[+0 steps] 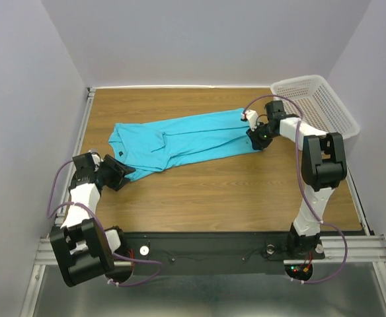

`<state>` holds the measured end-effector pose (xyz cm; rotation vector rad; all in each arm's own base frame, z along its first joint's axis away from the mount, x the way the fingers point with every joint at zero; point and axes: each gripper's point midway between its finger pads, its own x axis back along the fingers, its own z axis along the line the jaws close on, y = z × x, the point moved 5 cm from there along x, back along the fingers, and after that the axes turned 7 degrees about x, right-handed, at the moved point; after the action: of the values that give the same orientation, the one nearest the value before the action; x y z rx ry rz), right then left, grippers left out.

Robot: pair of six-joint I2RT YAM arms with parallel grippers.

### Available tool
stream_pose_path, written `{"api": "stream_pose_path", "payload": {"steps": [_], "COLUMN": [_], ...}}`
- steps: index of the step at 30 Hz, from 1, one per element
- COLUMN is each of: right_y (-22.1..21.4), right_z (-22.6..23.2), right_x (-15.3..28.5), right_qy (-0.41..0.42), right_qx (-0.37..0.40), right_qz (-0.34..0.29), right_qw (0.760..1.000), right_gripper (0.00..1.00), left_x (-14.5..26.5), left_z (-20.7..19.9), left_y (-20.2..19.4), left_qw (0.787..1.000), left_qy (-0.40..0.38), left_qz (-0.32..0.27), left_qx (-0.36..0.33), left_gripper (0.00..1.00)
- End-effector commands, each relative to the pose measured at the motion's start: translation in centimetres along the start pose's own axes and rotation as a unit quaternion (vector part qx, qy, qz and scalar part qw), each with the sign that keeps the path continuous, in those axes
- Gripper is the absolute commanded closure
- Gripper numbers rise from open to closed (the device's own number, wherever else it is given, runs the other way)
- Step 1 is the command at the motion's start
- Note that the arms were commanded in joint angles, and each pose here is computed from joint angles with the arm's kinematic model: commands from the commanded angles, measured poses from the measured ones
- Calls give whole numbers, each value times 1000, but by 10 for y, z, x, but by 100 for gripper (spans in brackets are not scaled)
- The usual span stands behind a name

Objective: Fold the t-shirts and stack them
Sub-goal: Fold the tshirt

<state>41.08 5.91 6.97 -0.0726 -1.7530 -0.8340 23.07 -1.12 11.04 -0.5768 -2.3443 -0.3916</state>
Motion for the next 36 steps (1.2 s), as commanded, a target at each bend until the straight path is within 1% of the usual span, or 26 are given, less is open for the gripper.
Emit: {"api": "stream_pose_path", "payload": {"steps": [1, 5, 9, 10, 15, 21, 27, 36], "right_y": [0, 25, 39, 42, 57, 68, 67, 61], "right_z": [-7, -12, -12, -12, -8, 8, 26, 34], "right_x": [12, 27, 39, 43, 58, 78, 88, 87], "right_qy": [-6, -4, -3, -5, 2, 25, 49, 59], "right_qx": [4, -8, -13, -16, -23, -40, -49, -55], "right_qz": [7, -39, -67, -72, -104, -144, -163, -161], "right_qw": [1000, 999, 998, 997, 994, 988, 984, 984], "right_gripper": [67, 61, 58, 55, 54, 53, 53, 52], "left_x": [2, -3, -15, -19, -28, -48, -63, -78], "left_z": [-18, -31, -45, -52, -72, -80, -84, -79], "left_y": [13, 15, 6, 0, -12, -42, -53, -56], "left_qw": [999, 996, 994, 992, 991, 991, 992, 994], "left_qy": [-27, -61, -65, -65, -76, -69, -55, -29], "left_qz": [-7, 4, 38, 49, 49, 81, 89, 84], "left_qx": [-37, -60, -84, -92, -104, -85, -72, -63], "left_gripper": [40, 43, 43, 43, 43, 43, 43, 43]}}
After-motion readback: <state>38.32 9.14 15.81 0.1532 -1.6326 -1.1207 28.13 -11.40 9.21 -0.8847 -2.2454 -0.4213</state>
